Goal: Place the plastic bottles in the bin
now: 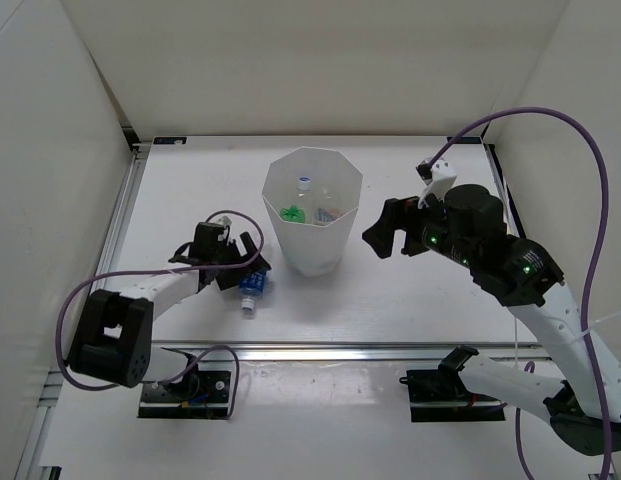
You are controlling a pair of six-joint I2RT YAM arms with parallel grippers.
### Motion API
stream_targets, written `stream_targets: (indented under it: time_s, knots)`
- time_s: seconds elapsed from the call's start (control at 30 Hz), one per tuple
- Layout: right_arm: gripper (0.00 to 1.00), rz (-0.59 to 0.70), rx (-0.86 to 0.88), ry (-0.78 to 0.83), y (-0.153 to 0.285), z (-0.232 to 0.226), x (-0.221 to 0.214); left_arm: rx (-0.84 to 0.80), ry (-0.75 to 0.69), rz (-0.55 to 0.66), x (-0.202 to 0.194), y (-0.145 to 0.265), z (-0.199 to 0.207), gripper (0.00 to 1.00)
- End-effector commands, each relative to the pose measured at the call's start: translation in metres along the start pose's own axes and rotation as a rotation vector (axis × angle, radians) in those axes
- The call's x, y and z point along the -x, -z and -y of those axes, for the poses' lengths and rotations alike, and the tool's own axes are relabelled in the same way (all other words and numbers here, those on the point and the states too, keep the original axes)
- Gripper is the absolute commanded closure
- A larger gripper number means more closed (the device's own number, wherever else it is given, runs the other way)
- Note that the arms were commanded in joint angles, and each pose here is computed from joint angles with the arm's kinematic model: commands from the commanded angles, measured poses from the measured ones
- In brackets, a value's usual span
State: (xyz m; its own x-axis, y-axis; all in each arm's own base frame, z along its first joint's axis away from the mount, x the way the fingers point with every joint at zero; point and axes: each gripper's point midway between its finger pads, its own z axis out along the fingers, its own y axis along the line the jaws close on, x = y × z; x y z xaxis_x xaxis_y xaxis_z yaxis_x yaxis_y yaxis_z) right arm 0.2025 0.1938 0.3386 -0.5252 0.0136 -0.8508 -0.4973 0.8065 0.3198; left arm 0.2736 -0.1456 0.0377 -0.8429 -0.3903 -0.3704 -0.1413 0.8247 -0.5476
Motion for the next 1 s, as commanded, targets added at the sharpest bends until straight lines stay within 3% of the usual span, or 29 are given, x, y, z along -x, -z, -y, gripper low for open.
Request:
stream_targets:
  time_s: [0.0, 0.03, 0.1, 0.13, 0.2, 0.37, 0.5, 0.63, 0.73, 0.83, 0.97]
  knots:
    - [0.00, 0.025, 0.020, 0.019, 0.009, -0.004, 0.010, -0.065, -0.045, 0.027, 0.020, -0.002, 0.024, 0.00]
    - [0.00, 0.016, 0.017, 0.019, 0.009, -0.004, 0.008, -0.074, -0.055, 0.016, 0.021, -0.004, 0.027, 0.00]
    - [0.00, 0.011, 0.005, 0.019, 0.008, -0.001, 0.005, -0.123, -0.055, -0.028, 0.020, -0.007, 0.039, 0.09]
    - [0.00, 0.005, -0.007, 0.019, 0.006, 0.002, 0.002, -0.137, -0.036, -0.036, 0.020, -0.006, 0.040, 0.23]
    - [0.00, 0.014, -0.004, 0.019, 0.009, 0.001, 0.004, -0.166, -0.012, -0.031, 0.024, 0.001, 0.046, 0.31]
    - [0.00, -0.004, -0.043, 0.010, 0.004, 0.011, -0.007, -0.159, 0.058, 0.121, 0.049, 0.040, 0.046, 0.34]
    - [0.00, -0.008, -0.054, 0.001, 0.001, 0.014, -0.012, -0.178, 0.068, 0.304, 0.093, 0.104, 0.065, 0.34]
    - [0.00, -0.012, -0.056, -0.008, -0.004, 0.016, -0.019, -0.236, 0.004, 0.506, 0.150, 0.186, 0.117, 0.34]
    - [0.00, -0.012, -0.056, -0.017, -0.006, 0.016, -0.021, -0.293, -0.050, 0.572, 0.183, 0.224, 0.155, 0.34]
    - [0.00, 0.005, -0.050, -0.017, -0.007, 0.015, -0.016, -0.380, -0.106, 0.612, 0.208, 0.249, 0.205, 0.31]
    - [0.00, 0.004, -0.071, -0.021, -0.012, 0.020, -0.017, -0.453, -0.185, 0.579, 0.221, 0.239, 0.262, 0.29]
